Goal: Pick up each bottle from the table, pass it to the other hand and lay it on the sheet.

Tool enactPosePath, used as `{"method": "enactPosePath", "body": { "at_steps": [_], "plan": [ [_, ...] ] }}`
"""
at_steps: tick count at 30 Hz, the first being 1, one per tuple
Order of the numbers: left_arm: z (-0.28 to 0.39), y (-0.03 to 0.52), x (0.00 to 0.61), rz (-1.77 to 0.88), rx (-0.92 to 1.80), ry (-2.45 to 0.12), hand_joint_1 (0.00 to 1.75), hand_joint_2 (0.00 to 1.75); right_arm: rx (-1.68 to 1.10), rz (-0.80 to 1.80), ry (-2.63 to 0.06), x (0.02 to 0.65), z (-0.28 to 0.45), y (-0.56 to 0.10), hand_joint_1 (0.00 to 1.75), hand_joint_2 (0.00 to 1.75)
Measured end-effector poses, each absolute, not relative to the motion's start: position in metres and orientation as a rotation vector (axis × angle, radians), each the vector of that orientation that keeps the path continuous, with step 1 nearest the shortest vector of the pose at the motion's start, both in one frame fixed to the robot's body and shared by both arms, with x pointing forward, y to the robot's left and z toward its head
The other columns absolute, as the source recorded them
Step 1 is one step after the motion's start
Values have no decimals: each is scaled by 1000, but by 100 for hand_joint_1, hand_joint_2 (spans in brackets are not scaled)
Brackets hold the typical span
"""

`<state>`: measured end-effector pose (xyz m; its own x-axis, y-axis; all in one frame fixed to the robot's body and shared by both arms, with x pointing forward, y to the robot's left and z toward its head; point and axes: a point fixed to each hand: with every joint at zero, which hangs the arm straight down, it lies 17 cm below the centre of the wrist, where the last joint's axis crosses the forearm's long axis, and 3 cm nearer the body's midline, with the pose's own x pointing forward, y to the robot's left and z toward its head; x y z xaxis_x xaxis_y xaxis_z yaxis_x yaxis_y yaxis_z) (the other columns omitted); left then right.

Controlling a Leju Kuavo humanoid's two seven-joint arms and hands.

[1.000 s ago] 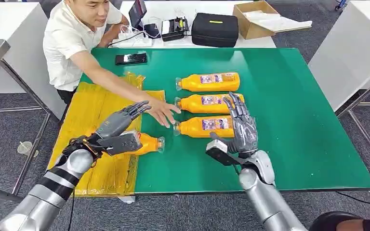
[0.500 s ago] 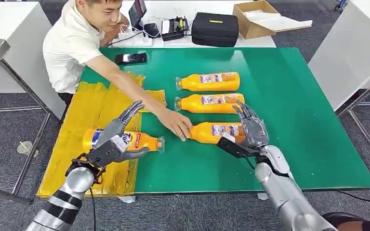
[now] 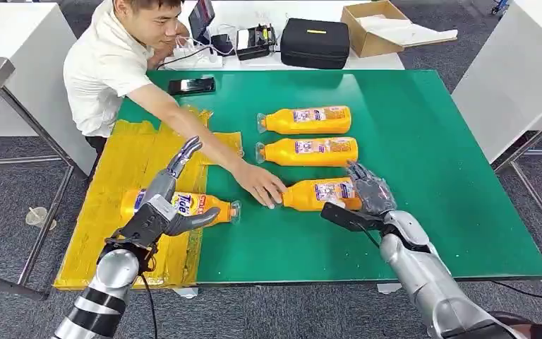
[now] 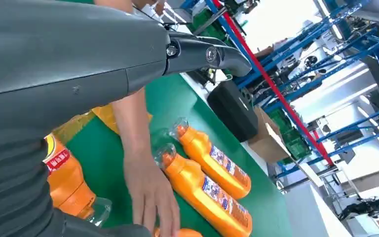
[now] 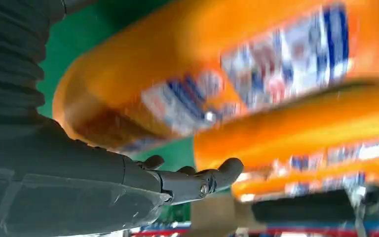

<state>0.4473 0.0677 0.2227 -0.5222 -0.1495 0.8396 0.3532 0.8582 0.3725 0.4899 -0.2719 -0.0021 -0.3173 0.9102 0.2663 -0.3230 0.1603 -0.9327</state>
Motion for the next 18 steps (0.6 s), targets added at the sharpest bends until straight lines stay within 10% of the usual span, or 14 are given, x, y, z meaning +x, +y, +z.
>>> {"method": "enactPosePath", "body": {
  "at_steps": [10,13,18],
  "plan": [
    [224,67,447,-621,-163,-2031,0,175,-583,1568,-1178,495,-15,-283,0,175],
    [225,67,446,-616,-171,-2034,0,175,-577,1593,-1121,500,-16,-290,162,175],
    [224,67,446,-611,-177,-2030,0,175,-570,1621,-1049,504,-19,-299,175,175]
  ]
}}
